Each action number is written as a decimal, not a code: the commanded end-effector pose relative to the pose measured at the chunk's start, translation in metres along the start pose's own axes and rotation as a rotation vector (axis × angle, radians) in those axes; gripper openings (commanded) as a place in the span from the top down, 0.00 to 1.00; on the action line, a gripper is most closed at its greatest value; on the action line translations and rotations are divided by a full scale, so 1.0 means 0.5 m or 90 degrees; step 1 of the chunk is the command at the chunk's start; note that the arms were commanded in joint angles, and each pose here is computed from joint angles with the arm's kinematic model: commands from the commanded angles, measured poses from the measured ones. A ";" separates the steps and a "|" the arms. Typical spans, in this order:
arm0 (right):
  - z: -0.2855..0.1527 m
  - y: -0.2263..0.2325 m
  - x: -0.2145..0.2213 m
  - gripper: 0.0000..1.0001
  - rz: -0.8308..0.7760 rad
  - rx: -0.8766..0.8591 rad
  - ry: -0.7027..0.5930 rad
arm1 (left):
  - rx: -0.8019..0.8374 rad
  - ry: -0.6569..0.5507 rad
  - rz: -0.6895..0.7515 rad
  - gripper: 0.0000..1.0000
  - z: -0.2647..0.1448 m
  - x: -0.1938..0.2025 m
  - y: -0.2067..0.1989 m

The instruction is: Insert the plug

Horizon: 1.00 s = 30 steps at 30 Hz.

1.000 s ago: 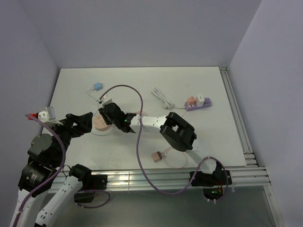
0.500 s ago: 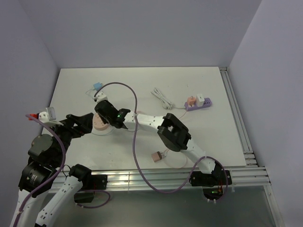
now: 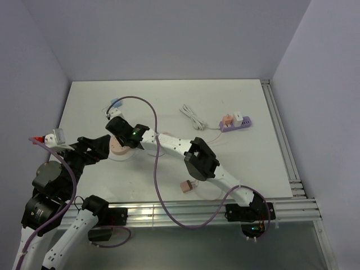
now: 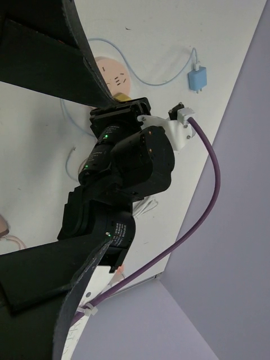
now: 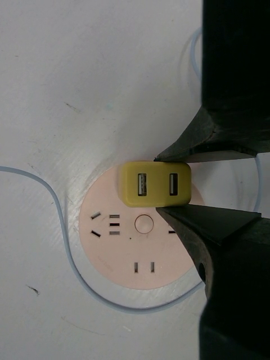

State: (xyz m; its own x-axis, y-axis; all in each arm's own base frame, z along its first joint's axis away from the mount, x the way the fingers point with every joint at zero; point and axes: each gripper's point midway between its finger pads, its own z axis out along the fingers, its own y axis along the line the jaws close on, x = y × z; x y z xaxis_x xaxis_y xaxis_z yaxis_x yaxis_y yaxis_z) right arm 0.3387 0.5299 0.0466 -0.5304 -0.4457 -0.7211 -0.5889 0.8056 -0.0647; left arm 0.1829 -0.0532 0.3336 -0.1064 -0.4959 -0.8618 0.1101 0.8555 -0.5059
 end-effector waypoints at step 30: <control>0.037 -0.155 0.417 1.00 -0.096 0.101 0.381 | 0.009 0.006 -0.026 0.00 -0.014 -0.002 -0.007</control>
State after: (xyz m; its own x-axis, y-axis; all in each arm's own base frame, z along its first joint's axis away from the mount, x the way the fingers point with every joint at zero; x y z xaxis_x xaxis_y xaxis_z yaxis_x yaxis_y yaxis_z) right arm 0.3631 0.5389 0.0536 -0.5270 -0.3585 -0.7705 -0.5779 0.8160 0.0156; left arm 0.1814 -0.0543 0.3316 -0.1184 -0.5154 -0.8488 0.1060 0.8433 -0.5268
